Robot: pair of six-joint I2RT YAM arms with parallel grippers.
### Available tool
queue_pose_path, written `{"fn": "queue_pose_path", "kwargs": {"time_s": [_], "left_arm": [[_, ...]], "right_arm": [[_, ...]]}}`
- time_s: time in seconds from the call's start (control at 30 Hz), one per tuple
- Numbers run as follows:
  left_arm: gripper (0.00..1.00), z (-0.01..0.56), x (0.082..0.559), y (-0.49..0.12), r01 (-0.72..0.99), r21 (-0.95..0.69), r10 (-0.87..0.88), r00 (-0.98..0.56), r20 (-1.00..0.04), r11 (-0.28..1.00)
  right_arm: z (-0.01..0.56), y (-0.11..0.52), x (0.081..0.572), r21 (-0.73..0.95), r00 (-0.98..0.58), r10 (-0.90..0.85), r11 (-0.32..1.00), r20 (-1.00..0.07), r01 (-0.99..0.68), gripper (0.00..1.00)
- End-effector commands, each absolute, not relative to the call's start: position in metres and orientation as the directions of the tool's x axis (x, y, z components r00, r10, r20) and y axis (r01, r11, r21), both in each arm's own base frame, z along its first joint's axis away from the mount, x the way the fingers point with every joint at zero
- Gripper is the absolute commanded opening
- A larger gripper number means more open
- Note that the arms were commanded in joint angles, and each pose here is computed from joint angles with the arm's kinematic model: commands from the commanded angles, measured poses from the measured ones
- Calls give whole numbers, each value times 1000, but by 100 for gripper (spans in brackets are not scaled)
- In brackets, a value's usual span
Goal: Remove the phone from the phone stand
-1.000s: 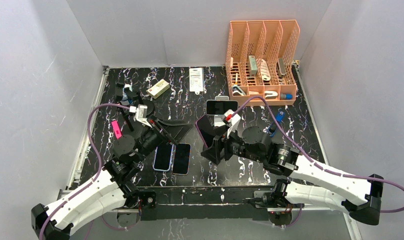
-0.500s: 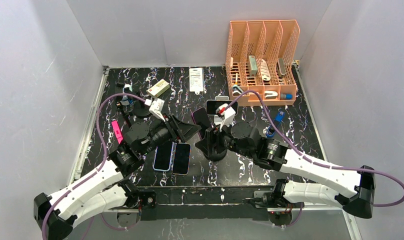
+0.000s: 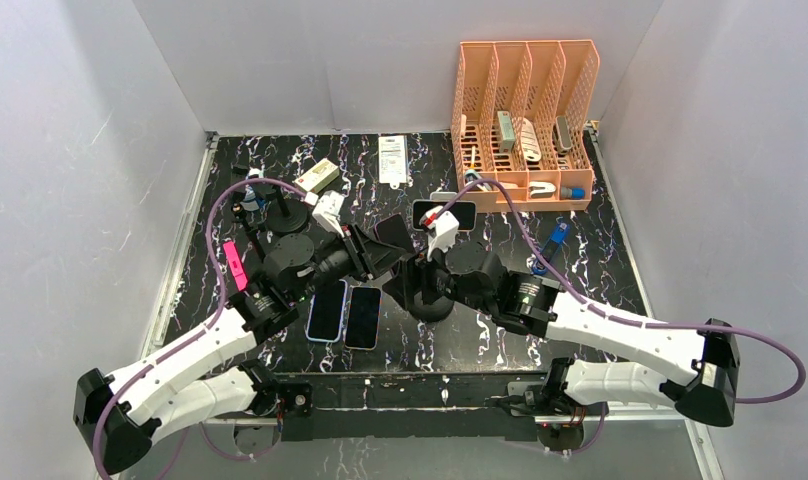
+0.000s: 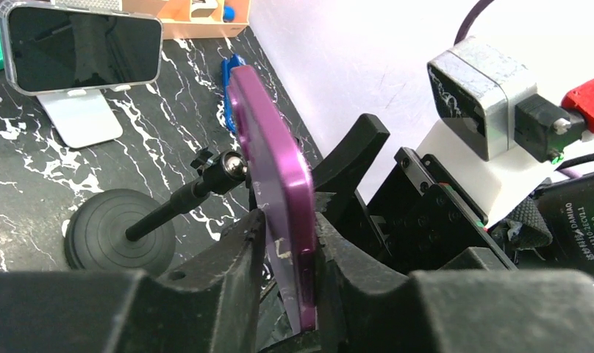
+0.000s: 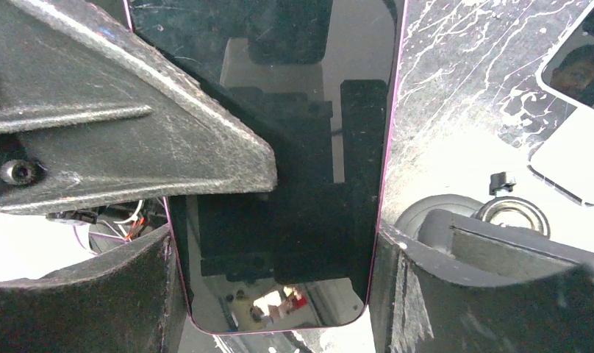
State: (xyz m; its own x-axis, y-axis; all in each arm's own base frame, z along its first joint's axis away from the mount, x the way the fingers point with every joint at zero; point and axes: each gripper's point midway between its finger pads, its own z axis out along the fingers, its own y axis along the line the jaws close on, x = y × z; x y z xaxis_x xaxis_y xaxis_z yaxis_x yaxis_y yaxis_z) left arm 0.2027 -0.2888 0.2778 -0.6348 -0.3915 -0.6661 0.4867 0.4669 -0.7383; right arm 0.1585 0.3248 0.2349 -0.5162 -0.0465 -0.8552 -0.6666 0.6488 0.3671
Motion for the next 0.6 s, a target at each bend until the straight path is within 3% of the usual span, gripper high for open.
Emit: {"fn": "queue_pose_path", "kwargs": {"time_s": [0.0,0.1,0.13,0.23,0.3,0.33,0.57], "left_arm": [[21,290,202,-291,519,-721,-384,-616,-688,460],[1,289,202,-287,520,-712,-388,-603,-697,472],[0,289,202,-285,520,-708,-389,-598,-701,477],[0,290,203,-277,518,-694,-397,-575,-715,501],[0,289,204,-270,508,-681,-400,-559,-727,528],[0,289,203,-267,506,-672,-394,-553,-734,540],[0,281,204,-235,464,-612,-391,-489,-780,641]], "right_arm": [[283,339,169,398,-457,68,616,-887,-680,1],[283,342,162,388,-457,36,587,-889,-710,3],[283,343,159,388,-457,26,574,-889,-721,11],[291,343,148,390,-446,19,518,-895,-761,55],[296,342,142,388,-439,13,491,-898,-780,78],[299,340,140,386,-436,10,481,-900,-787,96],[319,320,129,372,-420,1,466,-908,-803,99]]}}
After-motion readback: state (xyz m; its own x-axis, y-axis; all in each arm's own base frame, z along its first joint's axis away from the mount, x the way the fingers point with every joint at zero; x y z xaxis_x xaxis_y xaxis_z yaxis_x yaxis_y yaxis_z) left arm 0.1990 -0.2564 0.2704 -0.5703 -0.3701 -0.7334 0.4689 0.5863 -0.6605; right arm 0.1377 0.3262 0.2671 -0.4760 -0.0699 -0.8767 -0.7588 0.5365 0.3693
